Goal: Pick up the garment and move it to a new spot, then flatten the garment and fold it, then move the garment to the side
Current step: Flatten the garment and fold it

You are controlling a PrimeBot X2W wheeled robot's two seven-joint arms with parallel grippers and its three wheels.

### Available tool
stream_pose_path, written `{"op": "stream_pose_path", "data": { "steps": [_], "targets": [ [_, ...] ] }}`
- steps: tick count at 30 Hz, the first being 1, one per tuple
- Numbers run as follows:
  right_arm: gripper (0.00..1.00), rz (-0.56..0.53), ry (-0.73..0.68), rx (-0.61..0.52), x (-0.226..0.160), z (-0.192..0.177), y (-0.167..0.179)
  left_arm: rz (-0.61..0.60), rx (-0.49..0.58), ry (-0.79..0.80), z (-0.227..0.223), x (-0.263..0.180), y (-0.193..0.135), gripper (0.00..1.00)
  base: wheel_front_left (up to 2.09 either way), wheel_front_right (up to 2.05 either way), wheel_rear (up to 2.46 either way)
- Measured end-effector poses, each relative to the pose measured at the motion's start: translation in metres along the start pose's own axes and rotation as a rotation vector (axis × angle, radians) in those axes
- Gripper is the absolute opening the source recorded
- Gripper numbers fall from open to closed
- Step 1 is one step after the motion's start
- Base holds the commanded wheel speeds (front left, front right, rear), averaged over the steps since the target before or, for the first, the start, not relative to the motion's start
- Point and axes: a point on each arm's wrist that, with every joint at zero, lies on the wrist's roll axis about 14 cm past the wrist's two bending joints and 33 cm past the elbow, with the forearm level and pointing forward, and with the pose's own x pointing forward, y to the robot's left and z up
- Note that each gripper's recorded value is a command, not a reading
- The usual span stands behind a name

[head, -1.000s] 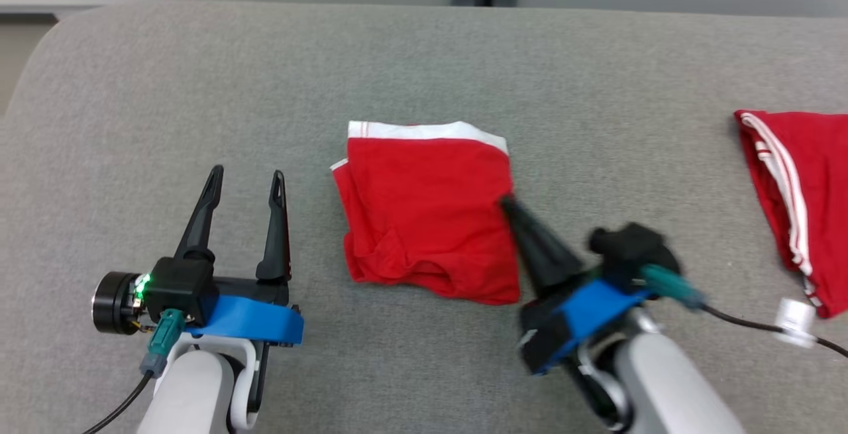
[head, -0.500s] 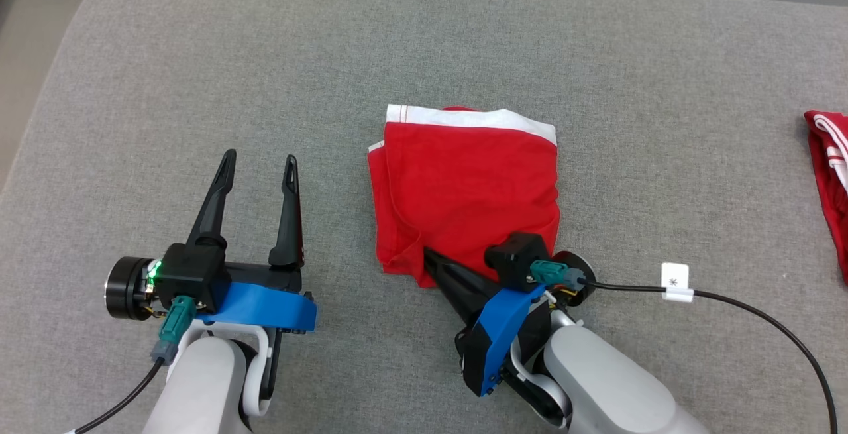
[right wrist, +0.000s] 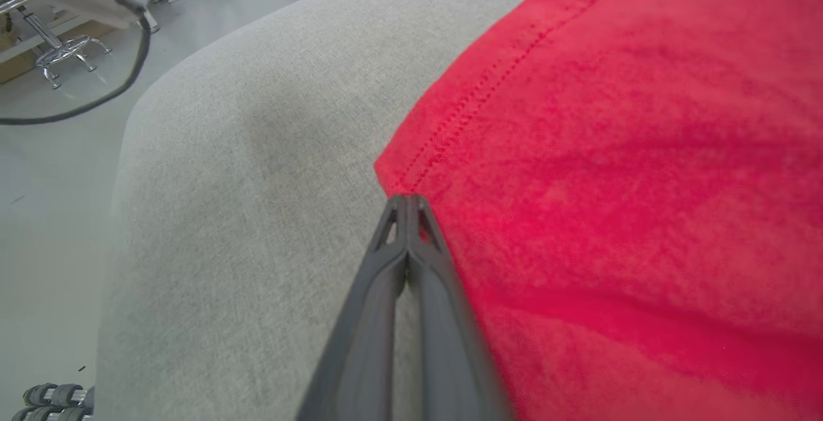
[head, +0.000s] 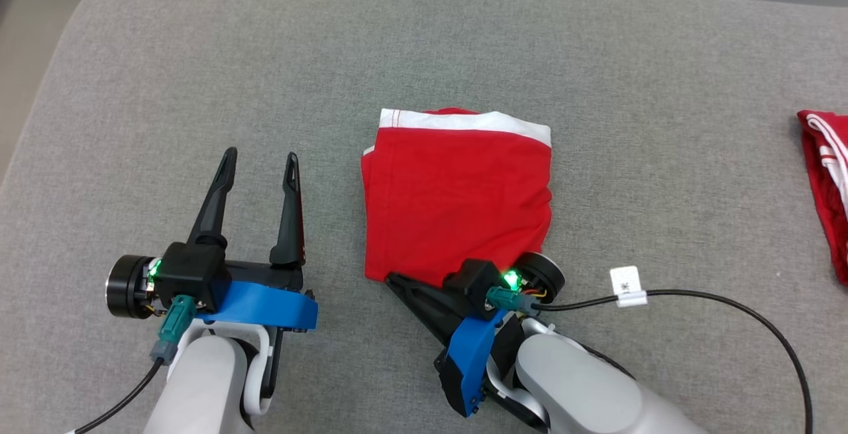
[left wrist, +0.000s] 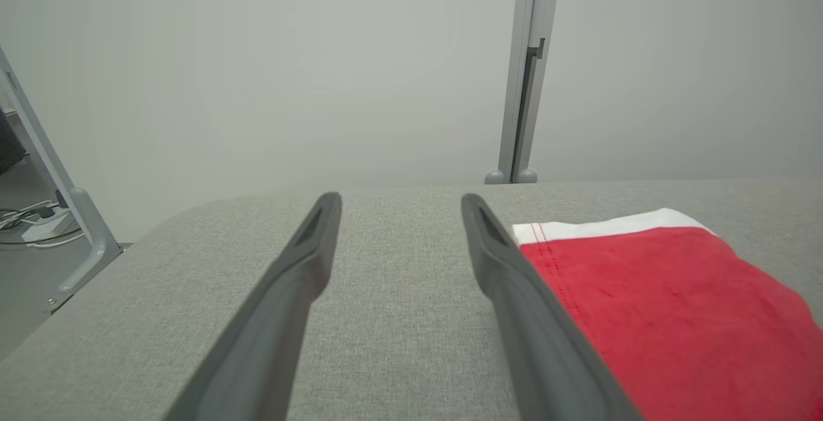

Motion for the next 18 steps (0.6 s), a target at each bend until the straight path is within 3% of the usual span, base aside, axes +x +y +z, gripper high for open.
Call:
{"op": "stream_pose_path", "data": {
  "steps": [4, 5, 6, 7, 12, 18],
  "targets": [
    [0.0, -0.039, -0.112, 0.034, -0.005, 0.025, -0.007, -0.002, 0.0, -0.006, 0.002, -0.001, -0.001, 1.0, 0.0, 0.0, 0.0],
    [0.31, -0.06, -0.148, 0.057, -0.009, 0.033, -0.011, -0.002, 0.001, -0.004, 0.002, -0.003, -0.001, 1.0, 0.0, 0.0, 0.0],
    [0.73, -0.078, -0.175, 0.075, -0.012, 0.039, -0.015, 0.001, 0.002, -0.002, 0.001, -0.004, -0.001, 1.0, 0.0, 0.0, 0.0],
    [0.96, -0.103, -0.202, 0.093, -0.017, 0.044, -0.019, 0.001, 0.002, -0.002, 0.001, -0.005, -0.001, 1.0, 0.0, 0.0, 0.0],
    [1.0, -0.289, -0.349, 0.163, -0.061, 0.068, -0.058, -0.013, 0.004, -0.001, 0.002, -0.011, -0.005, 1.0, 0.0, 0.0, 0.0],
    [1.0, -0.582, -0.477, 0.144, -0.145, 0.078, -0.109, -0.03, -0.002, 0.011, -0.001, -0.02, -0.01, 1.0, 0.0, 0.0, 0.0]
  ]
}}
